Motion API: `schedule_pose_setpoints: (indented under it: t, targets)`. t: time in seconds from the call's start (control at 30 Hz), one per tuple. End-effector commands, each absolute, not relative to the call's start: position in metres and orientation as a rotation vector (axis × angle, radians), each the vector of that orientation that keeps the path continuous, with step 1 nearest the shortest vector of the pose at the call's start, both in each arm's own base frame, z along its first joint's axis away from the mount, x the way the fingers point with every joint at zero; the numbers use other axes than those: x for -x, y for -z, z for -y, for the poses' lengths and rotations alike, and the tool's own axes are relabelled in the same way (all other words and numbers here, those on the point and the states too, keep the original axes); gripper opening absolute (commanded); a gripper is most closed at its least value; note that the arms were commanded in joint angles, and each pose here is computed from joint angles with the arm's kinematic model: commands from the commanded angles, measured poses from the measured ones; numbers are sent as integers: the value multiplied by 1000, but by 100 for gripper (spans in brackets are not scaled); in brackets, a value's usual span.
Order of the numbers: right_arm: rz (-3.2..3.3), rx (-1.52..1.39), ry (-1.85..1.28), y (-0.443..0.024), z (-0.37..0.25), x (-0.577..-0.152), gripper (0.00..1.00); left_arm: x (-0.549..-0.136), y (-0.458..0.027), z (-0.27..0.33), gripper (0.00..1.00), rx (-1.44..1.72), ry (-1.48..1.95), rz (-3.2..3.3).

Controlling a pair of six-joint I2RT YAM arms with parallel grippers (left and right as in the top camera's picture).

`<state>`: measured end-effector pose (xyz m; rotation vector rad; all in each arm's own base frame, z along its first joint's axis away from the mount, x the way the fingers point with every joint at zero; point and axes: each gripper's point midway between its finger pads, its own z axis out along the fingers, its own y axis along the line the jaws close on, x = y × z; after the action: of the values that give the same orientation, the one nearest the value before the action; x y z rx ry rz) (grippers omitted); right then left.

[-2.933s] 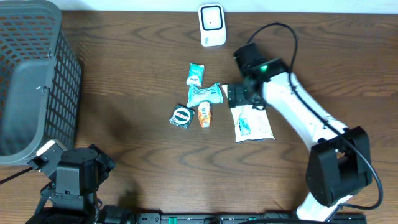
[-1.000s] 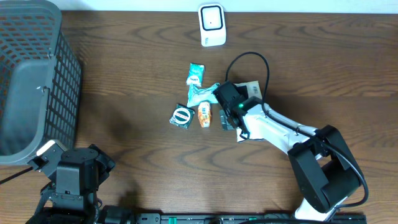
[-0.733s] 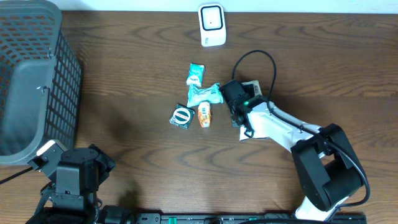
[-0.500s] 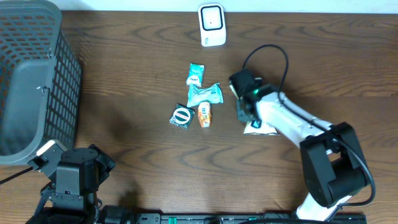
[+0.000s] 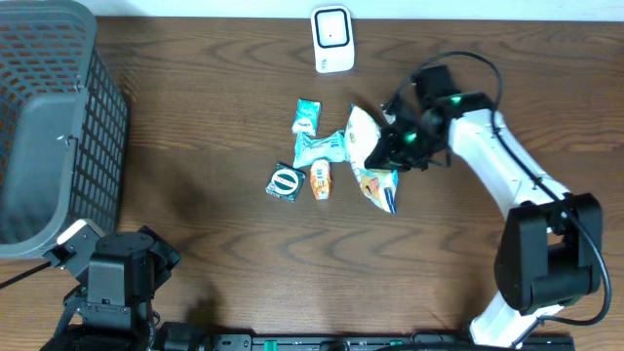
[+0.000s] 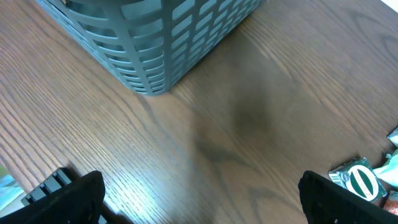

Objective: Scan the item barcode

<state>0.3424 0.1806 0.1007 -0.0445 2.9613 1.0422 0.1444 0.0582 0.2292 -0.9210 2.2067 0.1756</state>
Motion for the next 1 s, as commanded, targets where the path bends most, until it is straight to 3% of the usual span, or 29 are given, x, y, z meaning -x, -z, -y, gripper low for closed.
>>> schedule_pose_setpoints:
  t: [0.0,0.23,0.37,0.5,0.73,0.9,0.97]
  targets:
    - [-2808,101,-1450,-123,-187,-333,1,-143,-230,-62,98,946,-192,-2189]
    - [-2817,-189,-1558,-72,-149,-307,6,-143,-230,-62,98,946,-192,-2189]
    - [-2801,-335,-1519,-53,-125,-306,32,-143,-230,-62,98,946,-192,-2189]
    - [-2823,-465,-1382,-44,-94,-315,38,-143,-230,-62,98,946,-192,-2189]
    - [-3026,-608,-907,-57,-35,-324,70,-143,-230,-62,98,946,-192,-2189]
    - [-3114,-581,-653,-85,-15,-327,77,-143,-230,-62,98,946,-192,-2189]
    - [-3112,-468,-651,-94,-23,-332,94,-143,-230,-62,98,946,-192,-2189]
